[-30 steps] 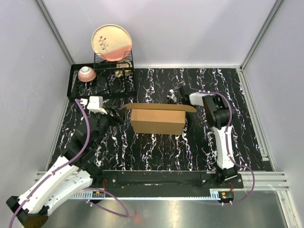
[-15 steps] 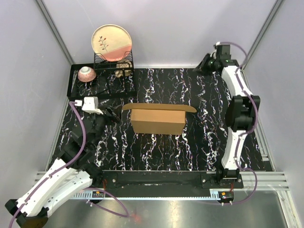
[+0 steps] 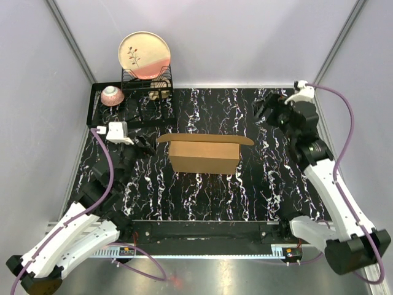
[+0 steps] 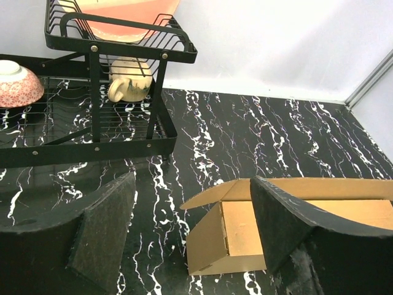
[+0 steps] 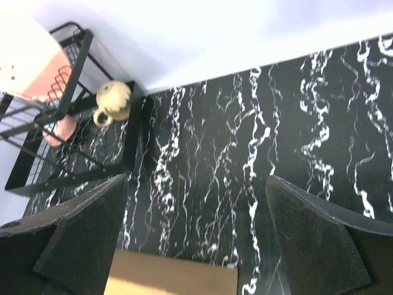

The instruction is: Fold the paper box

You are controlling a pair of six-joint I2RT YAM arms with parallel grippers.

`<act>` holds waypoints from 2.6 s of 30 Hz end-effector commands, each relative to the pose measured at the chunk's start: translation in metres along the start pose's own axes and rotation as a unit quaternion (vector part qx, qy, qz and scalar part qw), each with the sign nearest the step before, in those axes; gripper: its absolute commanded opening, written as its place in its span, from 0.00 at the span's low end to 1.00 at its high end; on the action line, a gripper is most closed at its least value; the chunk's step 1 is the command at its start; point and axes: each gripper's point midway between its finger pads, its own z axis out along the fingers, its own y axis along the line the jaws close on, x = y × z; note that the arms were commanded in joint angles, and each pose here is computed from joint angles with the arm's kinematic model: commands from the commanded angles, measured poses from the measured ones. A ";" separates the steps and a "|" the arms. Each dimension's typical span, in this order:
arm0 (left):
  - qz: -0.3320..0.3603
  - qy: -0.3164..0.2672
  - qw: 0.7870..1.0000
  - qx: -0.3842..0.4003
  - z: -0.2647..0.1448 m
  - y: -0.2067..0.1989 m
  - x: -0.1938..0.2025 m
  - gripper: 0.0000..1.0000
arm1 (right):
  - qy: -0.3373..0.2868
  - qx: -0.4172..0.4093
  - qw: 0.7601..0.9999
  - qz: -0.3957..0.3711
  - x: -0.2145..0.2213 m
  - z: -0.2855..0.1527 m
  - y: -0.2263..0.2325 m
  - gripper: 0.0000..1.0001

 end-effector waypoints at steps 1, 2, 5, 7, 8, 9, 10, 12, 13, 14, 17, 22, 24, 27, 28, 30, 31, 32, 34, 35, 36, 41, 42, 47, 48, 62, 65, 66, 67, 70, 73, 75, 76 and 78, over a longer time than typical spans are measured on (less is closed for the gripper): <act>0.002 -0.043 0.999 0.011 -0.004 -0.006 -0.036 0.79 | -0.019 -0.040 0.999 0.012 -0.015 -0.036 0.016 1.00; 0.008 -0.041 0.999 0.019 -0.004 -0.008 -0.036 0.80 | -0.001 -0.032 0.999 0.001 -0.013 -0.040 0.014 1.00; 0.023 -0.036 0.998 0.044 -0.004 -0.015 -0.039 0.83 | 0.025 -0.004 1.000 -0.018 -0.011 -0.059 0.005 1.00; 0.023 -0.036 0.998 0.050 -0.001 -0.016 -0.046 0.83 | 0.044 0.069 0.996 -0.040 -0.007 -0.066 -0.020 1.00; 0.025 -0.027 0.997 0.074 -0.001 -0.024 -0.044 0.84 | 0.056 0.100 0.992 -0.053 -0.003 -0.069 -0.027 1.00; 0.027 -0.020 0.997 0.072 0.005 -0.021 -0.044 0.84 | 0.063 0.144 0.985 -0.066 -0.007 -0.077 -0.041 1.00; 0.027 -0.022 0.996 0.082 0.006 -0.025 -0.051 0.84 | 0.062 0.144 0.985 -0.078 -0.009 -0.080 -0.042 1.00; 0.034 -0.001 0.993 0.110 0.011 -0.034 -0.047 0.84 | 0.013 0.136 0.988 -0.077 -0.018 -0.082 -0.044 1.00; 0.044 -0.003 0.991 0.124 0.012 -0.039 -0.053 0.84 | -0.042 0.108 0.991 -0.063 -0.035 -0.099 -0.036 1.00; 0.050 0.010 0.988 0.146 0.012 -0.046 -0.049 0.85 | -0.061 0.090 0.993 -0.054 -0.036 -0.104 -0.033 1.00; 0.083 0.039 0.979 0.183 0.019 -0.053 -0.037 0.85 | -0.009 0.055 0.995 -0.078 -0.023 -0.105 -0.020 1.00; 0.108 0.070 0.964 0.231 0.018 -0.053 -0.014 0.84 | 0.060 -0.009 0.996 -0.071 -0.007 -0.102 0.006 1.00; 0.116 0.087 0.962 0.232 0.020 -0.048 -0.005 0.81 | 0.064 -0.066 0.994 -0.052 0.002 -0.103 0.025 1.00; 0.135 0.093 0.959 0.232 0.022 -0.040 0.005 0.75 | 0.068 -0.096 0.993 -0.028 0.009 -0.107 0.035 1.00; 0.140 0.103 0.957 0.233 0.022 -0.037 0.015 0.73 | 0.075 -0.098 0.992 -0.025 0.013 -0.106 0.035 1.00; 0.150 0.106 0.952 0.247 0.021 -0.037 0.024 0.72 | 0.089 -0.101 0.991 -0.020 0.021 -0.106 0.035 1.00; 0.162 0.113 0.948 0.251 0.020 -0.033 0.036 0.71 | 0.093 -0.103 0.990 -0.018 0.023 -0.106 0.036 1.00; 0.167 0.110 0.946 0.254 0.020 -0.031 0.039 0.71 | 0.097 -0.103 0.990 -0.016 0.026 -0.105 0.035 1.00; 0.173 0.121 0.943 0.257 0.021 -0.025 0.053 0.72 | 0.106 -0.114 0.988 -0.008 0.033 -0.106 0.038 1.00; 0.174 0.125 0.942 0.257 0.023 -0.024 0.057 0.72 | 0.107 -0.119 0.987 -0.006 0.035 -0.106 0.039 1.00; 0.176 0.127 0.941 0.259 0.024 -0.023 0.059 0.72 | 0.108 -0.126 0.986 -0.003 0.037 -0.106 0.041 1.00; 0.171 0.139 0.940 0.260 0.035 -0.020 0.065 0.70 | 0.104 -0.141 0.985 0.004 0.036 -0.110 0.045 1.00; 0.170 0.138 0.941 0.259 0.038 -0.019 0.063 0.70 | 0.104 -0.144 0.984 0.006 0.036 -0.111 0.047 1.00; 0.168 0.144 0.940 0.259 0.049 -0.018 0.065 0.67 | 0.108 -0.149 0.983 0.011 0.038 -0.110 0.049 1.00; 0.168 0.145 0.940 0.260 0.051 -0.018 0.065 0.66 | 0.108 -0.149 0.983 0.010 0.038 -0.109 0.049 1.00; 0.155 0.126 0.948 0.250 0.063 -0.019 0.059 0.31 | 0.109 -0.134 0.985 0.008 0.040 -0.106 0.043 0.99; 0.152 0.124 0.949 0.247 0.062 -0.019 0.059 0.26 | 0.112 -0.130 0.985 0.008 0.041 -0.106 0.042 1.00; 0.151 0.122 0.950 0.246 0.061 -0.018 0.059 0.24 | 0.116 -0.126 0.985 0.008 0.042 -0.104 0.041 1.00; 0.148 0.120 0.950 0.246 0.061 -0.019 0.057 0.24 | 0.118 -0.121 0.986 0.008 0.041 -0.102 0.040 1.00; 0.128 0.121 0.954 0.242 0.058 -0.020 0.055 0.21 | 0.143 -0.063 0.988 0.007 0.046 -0.092 0.024 1.00; 0.123 0.125 0.957 0.233 0.056 -0.018 0.059 0.17 | 0.180 -0.005 0.984 -0.007 0.058 -0.084 0.005 1.00; 0.124 0.121 0.957 0.231 0.053 -0.018 0.061 0.16 | 0.180 0.000 0.984 -0.009 0.058 -0.082 0.004 1.00; 0.124 0.121 0.957 0.231 0.052 -0.018 0.062 0.16 | 0.175 0.003 0.985 -0.007 0.056 -0.081 0.003 1.00; 0.123 0.121 0.958 0.231 0.050 -0.018 0.065 0.13 | 0.163 0.002 0.987 -0.006 0.051 -0.084 0.003 1.00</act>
